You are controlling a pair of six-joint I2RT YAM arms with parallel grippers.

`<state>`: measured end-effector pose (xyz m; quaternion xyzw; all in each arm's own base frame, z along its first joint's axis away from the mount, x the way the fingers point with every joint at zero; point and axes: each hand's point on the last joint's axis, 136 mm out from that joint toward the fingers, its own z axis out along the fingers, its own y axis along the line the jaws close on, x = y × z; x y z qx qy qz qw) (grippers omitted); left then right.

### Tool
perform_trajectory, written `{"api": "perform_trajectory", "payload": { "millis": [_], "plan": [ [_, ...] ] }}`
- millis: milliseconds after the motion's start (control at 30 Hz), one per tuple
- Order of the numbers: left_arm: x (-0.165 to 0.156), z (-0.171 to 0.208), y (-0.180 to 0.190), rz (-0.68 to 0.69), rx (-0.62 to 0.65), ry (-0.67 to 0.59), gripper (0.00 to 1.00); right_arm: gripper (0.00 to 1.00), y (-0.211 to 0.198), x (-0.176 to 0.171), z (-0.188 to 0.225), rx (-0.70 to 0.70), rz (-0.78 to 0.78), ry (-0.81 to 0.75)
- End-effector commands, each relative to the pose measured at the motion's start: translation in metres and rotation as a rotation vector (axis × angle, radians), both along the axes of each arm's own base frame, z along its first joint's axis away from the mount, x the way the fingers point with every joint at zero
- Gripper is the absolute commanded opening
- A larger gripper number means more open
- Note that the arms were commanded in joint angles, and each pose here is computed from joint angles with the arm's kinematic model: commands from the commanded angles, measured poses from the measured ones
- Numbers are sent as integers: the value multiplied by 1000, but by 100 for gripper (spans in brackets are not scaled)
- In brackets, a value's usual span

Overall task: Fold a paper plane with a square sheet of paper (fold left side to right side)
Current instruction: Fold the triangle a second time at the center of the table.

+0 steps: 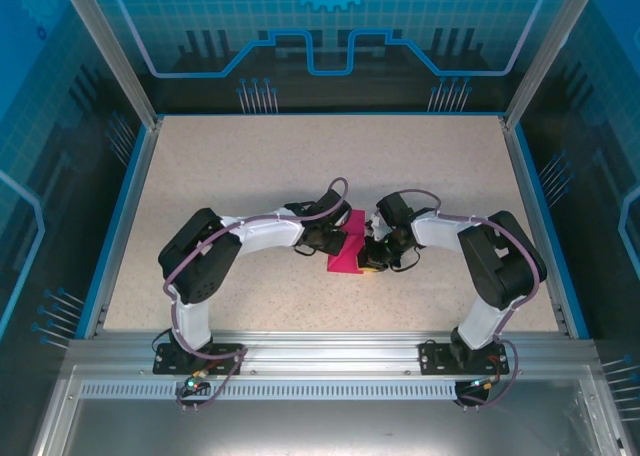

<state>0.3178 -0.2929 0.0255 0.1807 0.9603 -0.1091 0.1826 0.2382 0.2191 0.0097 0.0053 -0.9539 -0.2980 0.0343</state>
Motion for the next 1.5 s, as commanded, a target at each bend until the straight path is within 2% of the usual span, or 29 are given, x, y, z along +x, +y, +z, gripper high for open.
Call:
{"api": "perform_trajectory", "payload": {
  "millis": [0,1233,1467],
  "plan": [
    [8,1,3,-3,29,-16,0,9,-4,-19,-16,-60,35,64],
    [8,-3,14,15,78,-24,0,9,-9,-21,-20,-97,41,75],
    [3,-11,12,17,59,2,0,10,-1,-14,-7,-43,51,36]
  ]
}}
